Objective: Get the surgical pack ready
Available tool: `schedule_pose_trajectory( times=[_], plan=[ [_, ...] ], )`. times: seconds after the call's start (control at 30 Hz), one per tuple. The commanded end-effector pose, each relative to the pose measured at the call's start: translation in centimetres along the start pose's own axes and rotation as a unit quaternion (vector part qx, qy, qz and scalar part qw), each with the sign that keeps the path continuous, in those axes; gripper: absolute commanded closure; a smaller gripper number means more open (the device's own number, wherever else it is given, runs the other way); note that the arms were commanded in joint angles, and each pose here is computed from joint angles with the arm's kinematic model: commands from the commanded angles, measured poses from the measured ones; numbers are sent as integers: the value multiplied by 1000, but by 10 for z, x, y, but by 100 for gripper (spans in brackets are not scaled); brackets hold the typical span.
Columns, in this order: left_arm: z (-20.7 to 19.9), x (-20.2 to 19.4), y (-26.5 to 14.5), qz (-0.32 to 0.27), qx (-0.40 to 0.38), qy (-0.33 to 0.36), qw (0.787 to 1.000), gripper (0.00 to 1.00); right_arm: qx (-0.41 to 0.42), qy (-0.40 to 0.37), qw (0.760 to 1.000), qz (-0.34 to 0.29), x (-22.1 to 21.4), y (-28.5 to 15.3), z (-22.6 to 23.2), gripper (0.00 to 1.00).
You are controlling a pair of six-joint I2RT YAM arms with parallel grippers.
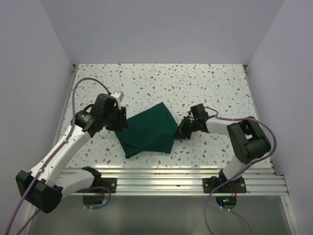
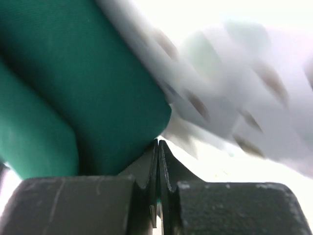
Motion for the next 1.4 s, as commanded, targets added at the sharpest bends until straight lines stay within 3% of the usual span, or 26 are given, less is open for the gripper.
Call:
schedule_pose_trajectory(
  times=[0.0,0.13,0.23,0.3,0.33,0.47,0.57,1.0,1.37],
  plan=[
    [-15,14,4,-43,-14,32,998,51,3,-19,1000,-20,39,5,28,100],
    [-37,-2,13,-43,-13,85,995,50,-9,-39,998,-49,80,-2,49,100],
    [-52,-17,21,-33,-6,127,991,48,-34,-32,998,-42,89,-11,37,100],
    [-57,-24,27,-31,10,153,988,47,-49,-32,998,-39,87,-20,23,93],
    [-64,-36,30,-18,11,176,984,47,-55,-22,997,-41,88,-27,10,79],
    [-70,-59,38,-8,47,228,973,45,-94,-72,992,-44,76,-56,-10,48],
    [-70,-74,49,-5,64,256,965,44,-91,-97,990,-43,62,-65,-13,37],
    [-74,-80,91,-10,95,369,925,43,-52,-93,993,-43,31,-69,-19,32],
    [-47,-68,107,3,150,356,922,48,-38,-107,993,-42,29,-76,-7,39]
  ],
)
Point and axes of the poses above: each gripper's point midway between its finger pads, its own y axis out along the fingers, its own z axis along the line the jaws close on, x = y × z, the point moved 4 cm from there along -y, back along the fingers, and after that the axes turned 9 degrees about -y, right-handed, at the moved point
